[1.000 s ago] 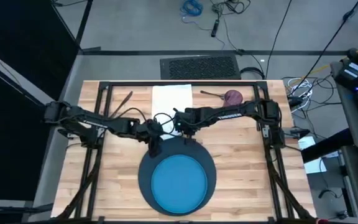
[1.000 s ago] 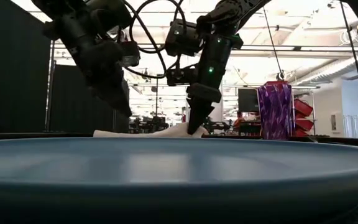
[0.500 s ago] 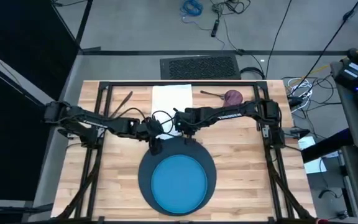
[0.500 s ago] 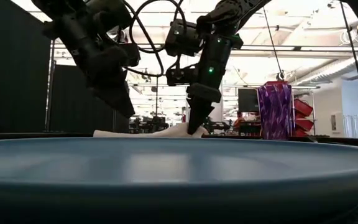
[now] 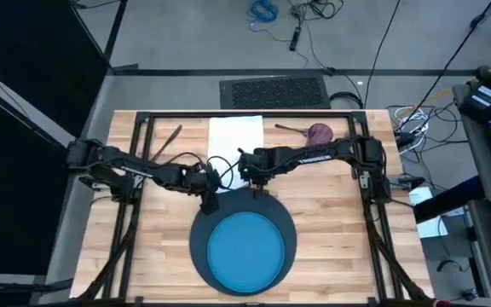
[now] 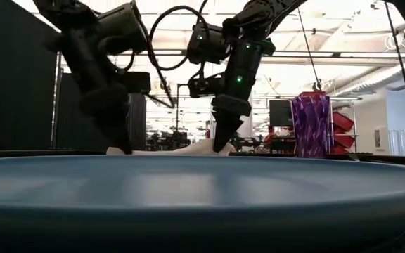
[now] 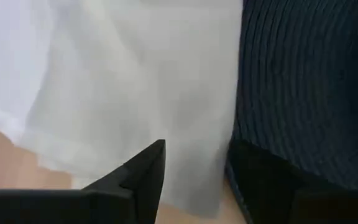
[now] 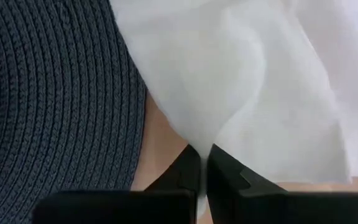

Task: Set table place
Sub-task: Fold the white napkin

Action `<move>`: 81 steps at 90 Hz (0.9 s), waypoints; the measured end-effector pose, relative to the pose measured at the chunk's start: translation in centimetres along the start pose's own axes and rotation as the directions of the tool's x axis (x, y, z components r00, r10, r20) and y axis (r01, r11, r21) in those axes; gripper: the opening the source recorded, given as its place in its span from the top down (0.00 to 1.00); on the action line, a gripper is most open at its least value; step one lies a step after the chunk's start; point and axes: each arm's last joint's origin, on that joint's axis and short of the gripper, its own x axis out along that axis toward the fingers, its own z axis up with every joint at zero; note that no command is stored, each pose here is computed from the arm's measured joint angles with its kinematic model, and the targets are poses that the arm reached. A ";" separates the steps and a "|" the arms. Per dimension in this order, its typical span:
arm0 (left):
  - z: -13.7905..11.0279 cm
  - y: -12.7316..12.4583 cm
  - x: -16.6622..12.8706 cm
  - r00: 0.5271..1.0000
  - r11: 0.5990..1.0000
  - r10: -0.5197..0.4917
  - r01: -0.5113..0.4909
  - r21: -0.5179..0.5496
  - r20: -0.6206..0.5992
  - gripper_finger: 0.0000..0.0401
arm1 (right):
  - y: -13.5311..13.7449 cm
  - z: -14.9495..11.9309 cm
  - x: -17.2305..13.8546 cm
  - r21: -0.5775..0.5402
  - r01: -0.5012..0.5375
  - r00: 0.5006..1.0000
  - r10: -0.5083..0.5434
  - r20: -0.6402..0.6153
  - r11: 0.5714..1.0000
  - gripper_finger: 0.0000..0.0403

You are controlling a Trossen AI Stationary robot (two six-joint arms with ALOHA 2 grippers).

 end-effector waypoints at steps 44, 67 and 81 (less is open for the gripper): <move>-0.1 -0.3 1.1 0.999 0.999 -0.019 0.021 0.035 -0.048 0.95 | 0.0 0.0 0.0 0.002 0.000 1.000 0.000 0.001 1.000 1.00; 0.9 -0.3 0.7 0.999 0.996 0.053 -0.053 0.067 -0.005 1.00 | 0.0 -0.3 0.0 0.020 -0.003 0.999 0.003 -0.036 1.000 1.00; 1.7 -0.6 0.0 0.997 0.992 0.074 -0.075 0.097 0.015 1.00 | 0.1 -1.2 -0.1 0.043 -0.006 0.993 0.011 -0.119 0.999 1.00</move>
